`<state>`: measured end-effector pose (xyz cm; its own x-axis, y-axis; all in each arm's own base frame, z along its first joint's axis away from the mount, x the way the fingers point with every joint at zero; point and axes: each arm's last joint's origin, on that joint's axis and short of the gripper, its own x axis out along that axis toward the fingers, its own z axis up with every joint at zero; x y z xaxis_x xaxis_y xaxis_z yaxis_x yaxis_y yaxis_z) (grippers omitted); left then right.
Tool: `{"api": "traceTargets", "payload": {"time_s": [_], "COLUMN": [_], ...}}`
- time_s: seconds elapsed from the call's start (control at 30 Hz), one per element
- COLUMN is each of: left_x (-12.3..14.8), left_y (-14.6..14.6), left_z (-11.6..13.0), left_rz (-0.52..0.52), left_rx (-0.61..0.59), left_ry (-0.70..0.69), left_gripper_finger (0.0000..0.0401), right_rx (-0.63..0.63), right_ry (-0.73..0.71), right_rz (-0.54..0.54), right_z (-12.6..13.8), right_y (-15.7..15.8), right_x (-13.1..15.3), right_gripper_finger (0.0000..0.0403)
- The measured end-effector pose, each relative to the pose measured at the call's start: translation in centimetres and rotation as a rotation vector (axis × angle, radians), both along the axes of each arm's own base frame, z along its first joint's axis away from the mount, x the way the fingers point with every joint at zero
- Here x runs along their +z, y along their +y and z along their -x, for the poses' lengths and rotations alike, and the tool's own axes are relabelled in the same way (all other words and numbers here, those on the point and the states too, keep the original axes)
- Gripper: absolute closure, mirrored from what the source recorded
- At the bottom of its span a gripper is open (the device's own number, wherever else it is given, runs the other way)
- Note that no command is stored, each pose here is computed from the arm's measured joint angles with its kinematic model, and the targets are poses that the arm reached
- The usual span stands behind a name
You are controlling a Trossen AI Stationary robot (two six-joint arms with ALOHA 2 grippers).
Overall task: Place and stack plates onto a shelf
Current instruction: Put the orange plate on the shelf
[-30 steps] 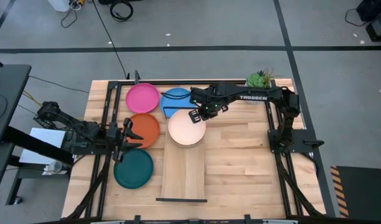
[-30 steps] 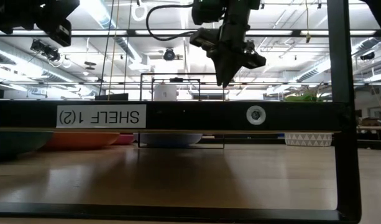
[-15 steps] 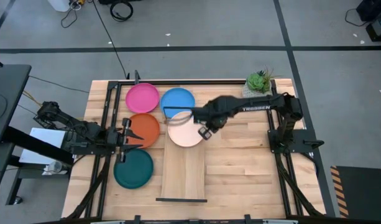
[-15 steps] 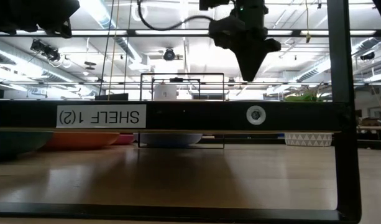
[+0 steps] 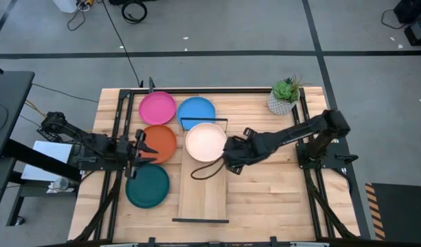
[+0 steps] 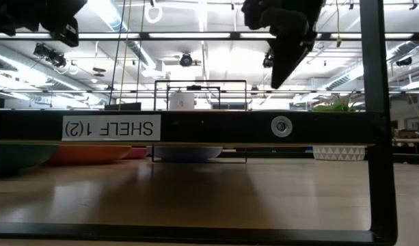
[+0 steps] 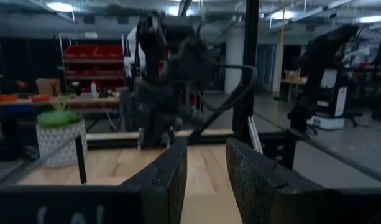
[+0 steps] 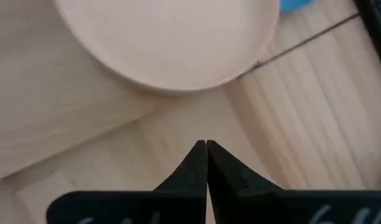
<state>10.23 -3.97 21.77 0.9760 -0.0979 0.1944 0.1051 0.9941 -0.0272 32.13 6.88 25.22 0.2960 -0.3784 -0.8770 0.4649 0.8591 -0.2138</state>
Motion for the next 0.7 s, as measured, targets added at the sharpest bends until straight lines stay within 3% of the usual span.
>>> {"api": "traceTargets", "payload": {"time_s": [0.17,0.37,0.43,0.57,0.7], "left_x": [0.2,-0.8,-1.4,-2.9,-3.7], "left_y": [0.2,0.4,0.2,-0.4,-1.6], "left_z": [0.0,-0.5,-0.9,-1.8,-2.9], "left_rz": [0.023,0.122,0.153,0.261,0.366], "left_rx": [0.055,0.198,0.200,0.168,0.104], "left_ry": [-0.014,0.088,0.186,0.449,0.652], "left_gripper_finger": [0.0283,0.0283,0.0283,0.0283,0.0283], "right_rx": [0.129,0.205,0.192,0.087,0.072], "right_ry": [-0.125,-0.233,-0.277,-0.373,-0.431], "right_rz": [0.038,0.311,0.341,0.274,0.244], "right_z": [1.8,4.1,4.6,5.6,6.1], "right_y": [-0.3,-1.6,-2.0,-2.4,-1.8], "right_x": [-1.7,-3.5,-3.7,-4.6,-6.1], "right_gripper_finger": [0.0383,0.0380,0.0381,0.0381,0.0381]}}
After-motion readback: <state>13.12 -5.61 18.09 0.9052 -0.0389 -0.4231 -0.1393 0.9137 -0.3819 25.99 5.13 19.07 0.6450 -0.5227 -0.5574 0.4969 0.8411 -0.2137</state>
